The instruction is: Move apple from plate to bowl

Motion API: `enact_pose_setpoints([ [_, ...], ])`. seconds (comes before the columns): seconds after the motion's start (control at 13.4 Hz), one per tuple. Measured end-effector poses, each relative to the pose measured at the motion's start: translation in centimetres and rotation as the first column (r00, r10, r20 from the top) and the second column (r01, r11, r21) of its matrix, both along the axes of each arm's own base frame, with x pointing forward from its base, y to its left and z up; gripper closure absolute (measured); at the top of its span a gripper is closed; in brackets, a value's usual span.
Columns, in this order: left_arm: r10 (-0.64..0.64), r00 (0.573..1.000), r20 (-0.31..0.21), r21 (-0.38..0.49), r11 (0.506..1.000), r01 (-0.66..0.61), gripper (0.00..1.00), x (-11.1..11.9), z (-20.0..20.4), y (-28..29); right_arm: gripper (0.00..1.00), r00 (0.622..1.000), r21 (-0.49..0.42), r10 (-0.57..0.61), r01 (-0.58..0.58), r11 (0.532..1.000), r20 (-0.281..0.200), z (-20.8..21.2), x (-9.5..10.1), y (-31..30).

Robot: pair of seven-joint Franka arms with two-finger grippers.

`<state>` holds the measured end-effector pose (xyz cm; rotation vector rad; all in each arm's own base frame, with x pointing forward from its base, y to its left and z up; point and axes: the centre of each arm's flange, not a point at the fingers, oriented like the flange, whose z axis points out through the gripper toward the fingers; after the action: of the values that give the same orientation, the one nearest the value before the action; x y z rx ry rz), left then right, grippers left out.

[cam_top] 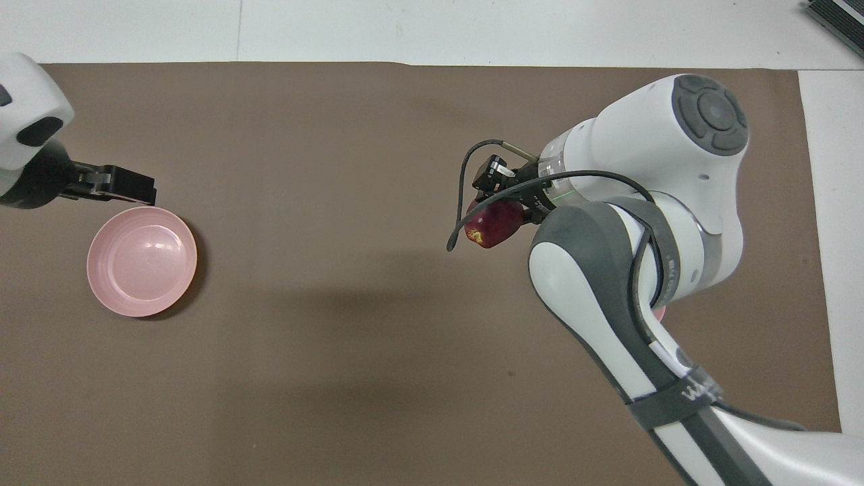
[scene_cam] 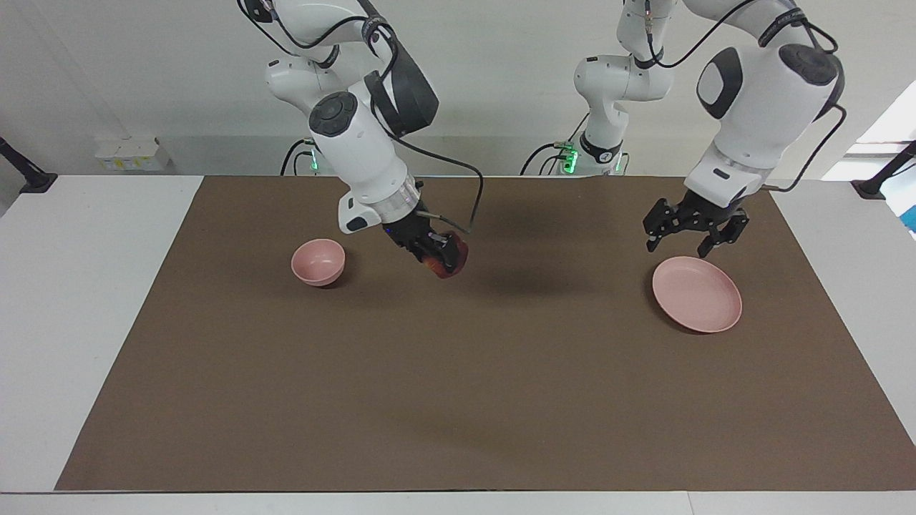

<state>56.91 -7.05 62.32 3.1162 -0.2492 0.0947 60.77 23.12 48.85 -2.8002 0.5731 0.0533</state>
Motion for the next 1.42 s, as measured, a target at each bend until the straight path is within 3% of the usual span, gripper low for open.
enact_pose_setpoints([
  [0.3,-0.018,0.999,-0.039,0.018,1.000,0.019,0.00,-1.2,2.8,2.6,0.29,0.973,-0.160,0.232,-0.226,0.961,0.019,-0.6,1.0,-5.3],
  [0.52,-0.021,0.999,-0.027,0.016,1.000,0.021,0.00,-2.5,4.6,3.3,0.29,0.918,-0.275,0.397,-0.383,0.882,-0.006,-1.4,1.4,-9.7],
  [0.75,0.002,1.000,-0.030,0.015,1.000,-0.001,0.00,-2.9,4.9,4.7,0.29,0.880,-0.313,0.475,-0.456,0.833,-0.017,-3.2,0.5,-13.9],
  [0.97,0.010,0.999,-0.032,0.015,1.000,-0.009,0.00,-2.8,4.8,5.1,0.29,0.859,-0.331,0.512,-0.479,0.813,0.014,-6.3,-2.7,-16.8],
  [1.2,0.008,0.999,-0.032,0.015,1.000,-0.007,0.00,-2.8,4.8,5.0,0.29,0.860,-0.330,0.511,-0.481,0.812,0.004,-8.5,-6.5,-17.9],
  [1.42,0.008,0.999,-0.032,0.015,1.000,-0.008,0.00,-2.8,4.8,5.0,0.29,0.857,-0.340,0.514,-0.475,0.812,0.031,-12.2,-9.0,-18.1],
])
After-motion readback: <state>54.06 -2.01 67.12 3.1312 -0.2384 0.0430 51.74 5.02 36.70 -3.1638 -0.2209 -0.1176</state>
